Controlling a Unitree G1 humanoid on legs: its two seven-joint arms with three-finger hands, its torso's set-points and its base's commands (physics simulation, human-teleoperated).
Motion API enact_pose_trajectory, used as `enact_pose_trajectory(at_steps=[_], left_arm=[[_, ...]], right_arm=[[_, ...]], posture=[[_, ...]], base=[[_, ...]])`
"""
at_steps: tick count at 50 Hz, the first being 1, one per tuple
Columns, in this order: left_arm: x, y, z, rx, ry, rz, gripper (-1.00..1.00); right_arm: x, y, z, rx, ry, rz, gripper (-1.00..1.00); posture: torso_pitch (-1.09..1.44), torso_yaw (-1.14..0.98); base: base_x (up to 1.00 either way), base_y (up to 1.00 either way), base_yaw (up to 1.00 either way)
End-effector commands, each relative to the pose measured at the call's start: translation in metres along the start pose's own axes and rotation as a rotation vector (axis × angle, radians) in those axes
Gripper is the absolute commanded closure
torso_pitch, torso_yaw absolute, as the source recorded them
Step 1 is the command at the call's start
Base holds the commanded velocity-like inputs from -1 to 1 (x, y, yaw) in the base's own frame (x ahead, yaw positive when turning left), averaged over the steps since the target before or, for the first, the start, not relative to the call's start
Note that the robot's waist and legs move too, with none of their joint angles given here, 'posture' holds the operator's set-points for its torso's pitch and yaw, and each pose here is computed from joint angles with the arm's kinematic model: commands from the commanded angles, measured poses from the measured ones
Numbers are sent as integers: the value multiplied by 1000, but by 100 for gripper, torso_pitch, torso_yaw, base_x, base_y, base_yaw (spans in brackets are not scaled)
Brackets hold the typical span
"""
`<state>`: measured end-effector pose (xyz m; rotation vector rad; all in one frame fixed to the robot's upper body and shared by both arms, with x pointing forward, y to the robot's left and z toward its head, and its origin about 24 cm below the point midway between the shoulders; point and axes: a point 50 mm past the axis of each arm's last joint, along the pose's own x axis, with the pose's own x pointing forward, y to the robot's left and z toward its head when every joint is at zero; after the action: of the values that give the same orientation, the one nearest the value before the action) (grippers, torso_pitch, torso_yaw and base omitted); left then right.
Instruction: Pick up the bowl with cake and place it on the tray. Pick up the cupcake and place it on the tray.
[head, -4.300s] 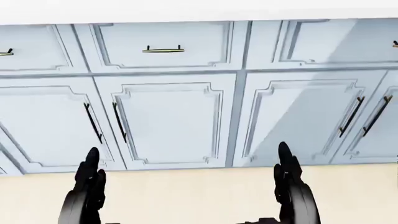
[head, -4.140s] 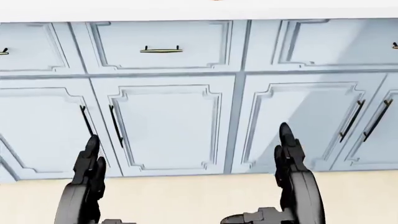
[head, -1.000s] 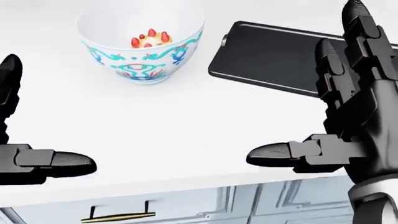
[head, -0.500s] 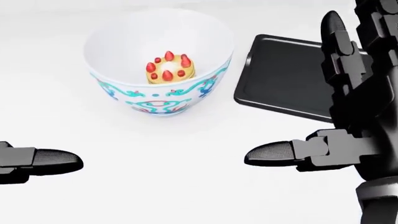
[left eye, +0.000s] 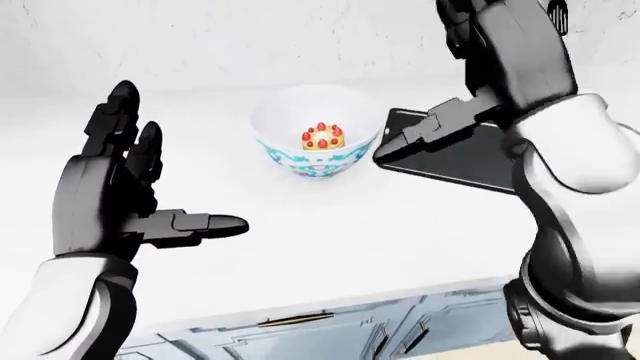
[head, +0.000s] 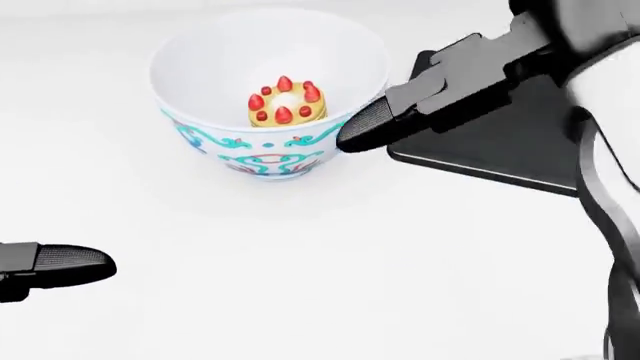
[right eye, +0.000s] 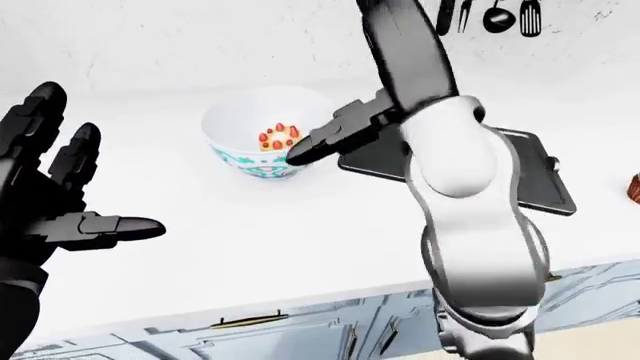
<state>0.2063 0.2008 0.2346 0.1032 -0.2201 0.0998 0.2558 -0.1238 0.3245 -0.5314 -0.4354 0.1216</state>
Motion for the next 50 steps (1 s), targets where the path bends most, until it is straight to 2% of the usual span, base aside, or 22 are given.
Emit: enact_pose_trajectory(at_steps=[1, 3, 7, 9, 14, 21, 27, 36, 45, 50], left_arm=[[-1, -2, 11, 3, -73, -7, -100], [-1, -1, 12, 4, -75, -7, -100], [-1, 0, 12, 3, -77, -4, -100], [-1, 0, 12, 3, -77, -4, -100], [-2, 2, 15, 8, -84, -1, -100], [-2, 2, 17, 18, -87, 1, -100], [-2, 2, 17, 16, -87, 0, -100], [-2, 3, 16, 16, -87, 0, -100], [-3, 4, 18, 13, -91, 3, -100], [-3, 5, 17, 12, -89, 5, -100]], right_arm=[[4, -2, 8, -90, -50, 0, -100], [11, 6, 6, -152, -42, 37, -100], [15, 20, 8, -221, -33, 131, -100], [16, 22, 10, -231, -36, 138, -100], [27, 43, 11, -376, -22, 234, -100], [35, 57, 15, -443, -33, 267, -100], [44, 72, 20, -459, -61, 286, -100], [61, 97, 12, -504, -78, 314, -100], [79, 106, -5, -528, -48, 310, -100], [81, 107, -6, -535, -44, 313, -100]], posture=[[0, 0], [0, 0], [0, 0], [0, 0], [0, 0], [0, 0], [0, 0], [0, 0], [0, 0], [0, 0]], base=[[0, 0, 0], [0, 0, 0], [0, 0, 0], [0, 0, 0], [0, 0, 0], [0, 0, 0], [0, 0, 0], [0, 0, 0], [0, 0, 0], [0, 0, 0]])
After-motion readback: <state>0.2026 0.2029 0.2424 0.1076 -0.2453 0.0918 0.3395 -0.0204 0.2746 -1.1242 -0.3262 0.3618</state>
